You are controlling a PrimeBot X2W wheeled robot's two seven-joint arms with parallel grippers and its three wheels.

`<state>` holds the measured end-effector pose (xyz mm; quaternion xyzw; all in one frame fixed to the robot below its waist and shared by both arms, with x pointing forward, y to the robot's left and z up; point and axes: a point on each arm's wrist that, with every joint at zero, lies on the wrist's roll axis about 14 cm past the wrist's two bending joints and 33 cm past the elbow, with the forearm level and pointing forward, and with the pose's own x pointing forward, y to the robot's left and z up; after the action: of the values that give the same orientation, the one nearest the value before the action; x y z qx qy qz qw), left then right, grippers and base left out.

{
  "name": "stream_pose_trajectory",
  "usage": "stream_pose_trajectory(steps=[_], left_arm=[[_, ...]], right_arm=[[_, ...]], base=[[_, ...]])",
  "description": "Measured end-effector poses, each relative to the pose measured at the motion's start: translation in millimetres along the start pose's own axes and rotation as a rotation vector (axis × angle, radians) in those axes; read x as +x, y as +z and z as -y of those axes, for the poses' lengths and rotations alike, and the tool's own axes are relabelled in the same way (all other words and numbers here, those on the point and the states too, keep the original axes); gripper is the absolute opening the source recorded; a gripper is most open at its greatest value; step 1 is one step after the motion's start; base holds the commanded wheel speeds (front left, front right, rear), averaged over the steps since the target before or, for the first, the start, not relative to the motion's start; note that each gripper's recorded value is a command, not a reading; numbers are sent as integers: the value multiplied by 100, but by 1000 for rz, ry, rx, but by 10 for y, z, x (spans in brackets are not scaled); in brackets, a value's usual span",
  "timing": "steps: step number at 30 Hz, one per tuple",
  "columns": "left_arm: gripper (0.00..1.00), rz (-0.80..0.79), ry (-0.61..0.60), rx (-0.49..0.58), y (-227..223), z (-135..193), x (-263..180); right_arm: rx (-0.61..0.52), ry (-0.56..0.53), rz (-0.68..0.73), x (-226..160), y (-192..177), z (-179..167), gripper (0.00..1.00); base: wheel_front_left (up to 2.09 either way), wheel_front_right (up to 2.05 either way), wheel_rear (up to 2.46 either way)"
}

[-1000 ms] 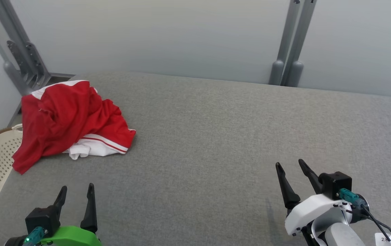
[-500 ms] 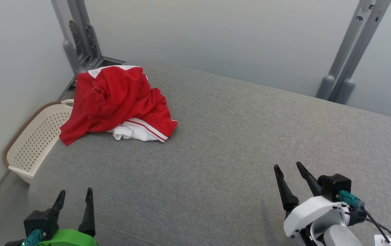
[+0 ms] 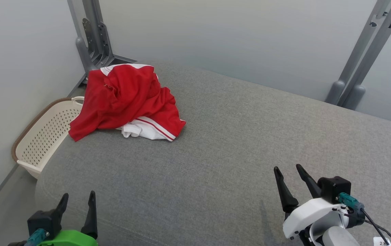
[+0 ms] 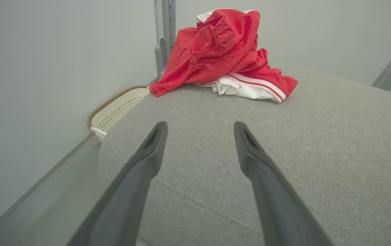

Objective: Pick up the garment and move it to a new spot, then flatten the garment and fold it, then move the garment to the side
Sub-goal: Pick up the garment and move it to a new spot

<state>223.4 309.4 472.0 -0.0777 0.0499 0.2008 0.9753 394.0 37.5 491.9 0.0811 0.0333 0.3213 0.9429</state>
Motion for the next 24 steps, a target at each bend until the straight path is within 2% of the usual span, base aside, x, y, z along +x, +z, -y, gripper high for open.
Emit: stream_pose_trajectory(steps=[6, 9, 19, 24], left_arm=[[100, -46, -43, 12, 29, 65, 147], [100, -113, -57, -24, 31, 98, 301], [100, -291, -30, -10, 503, 71, 1163], [100, -386, -1, -13, 633, 190, 1573]], right_arm=[[-6, -3, 2, -5, 7, 16, 100], [-12, -1, -8, 4, -12, 24, 100], [-58, 44, -47, 189, -40, -4, 100], [-86, 69, -98, 271, -159, 0, 100]], base=[[0, 0, 0], [0, 0, 0], [0, 0, 0], [0, 0, 0]])
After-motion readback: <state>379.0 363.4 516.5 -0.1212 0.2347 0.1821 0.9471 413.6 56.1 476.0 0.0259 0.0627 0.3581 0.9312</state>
